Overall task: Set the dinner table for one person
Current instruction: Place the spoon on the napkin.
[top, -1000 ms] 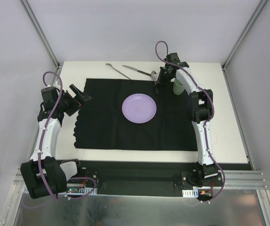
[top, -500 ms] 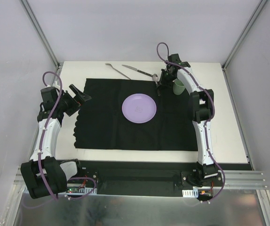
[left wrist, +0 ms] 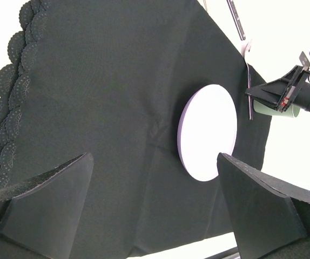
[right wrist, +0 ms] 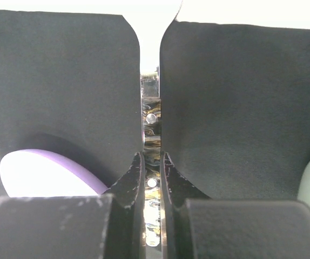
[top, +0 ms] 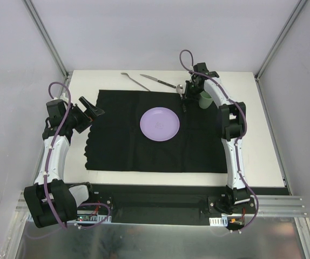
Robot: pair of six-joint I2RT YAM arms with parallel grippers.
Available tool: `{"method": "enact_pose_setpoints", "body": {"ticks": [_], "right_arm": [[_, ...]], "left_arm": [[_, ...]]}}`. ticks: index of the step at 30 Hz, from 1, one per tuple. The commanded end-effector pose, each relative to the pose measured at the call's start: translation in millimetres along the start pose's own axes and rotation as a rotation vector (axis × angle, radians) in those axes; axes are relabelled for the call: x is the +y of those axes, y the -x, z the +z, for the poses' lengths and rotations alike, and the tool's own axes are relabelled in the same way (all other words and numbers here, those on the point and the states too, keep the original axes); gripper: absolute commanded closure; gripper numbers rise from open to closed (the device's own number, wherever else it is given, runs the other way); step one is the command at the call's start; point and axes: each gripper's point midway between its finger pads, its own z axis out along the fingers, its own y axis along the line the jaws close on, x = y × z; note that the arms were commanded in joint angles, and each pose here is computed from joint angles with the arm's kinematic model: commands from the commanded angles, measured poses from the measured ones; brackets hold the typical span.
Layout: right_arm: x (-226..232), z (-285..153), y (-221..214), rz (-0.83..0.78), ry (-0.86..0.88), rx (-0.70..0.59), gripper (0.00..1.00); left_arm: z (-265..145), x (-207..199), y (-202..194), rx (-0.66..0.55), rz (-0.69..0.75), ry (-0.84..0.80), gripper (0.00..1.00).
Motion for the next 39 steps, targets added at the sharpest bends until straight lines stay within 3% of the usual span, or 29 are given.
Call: {"method": "enact_pose_setpoints", "body": {"ticks": [1, 15, 39], "right_arm": [[-5, -8, 10, -0.013, -0.039, -0.027, 0.99], [-25, 26, 16, 0.043, -0.001, -0.023, 0.99], [-3, 21, 40, 0.019, 0.196, -0.093, 0.99]], "left_arm": [[0, -2, 5, -0.017, 0.035, -0.022, 0.01], [4, 2, 4, -0.006, 0.021, -0.01, 0.01], [9, 7, 5, -0.001, 0.014, 0.009, 0.0]]}}
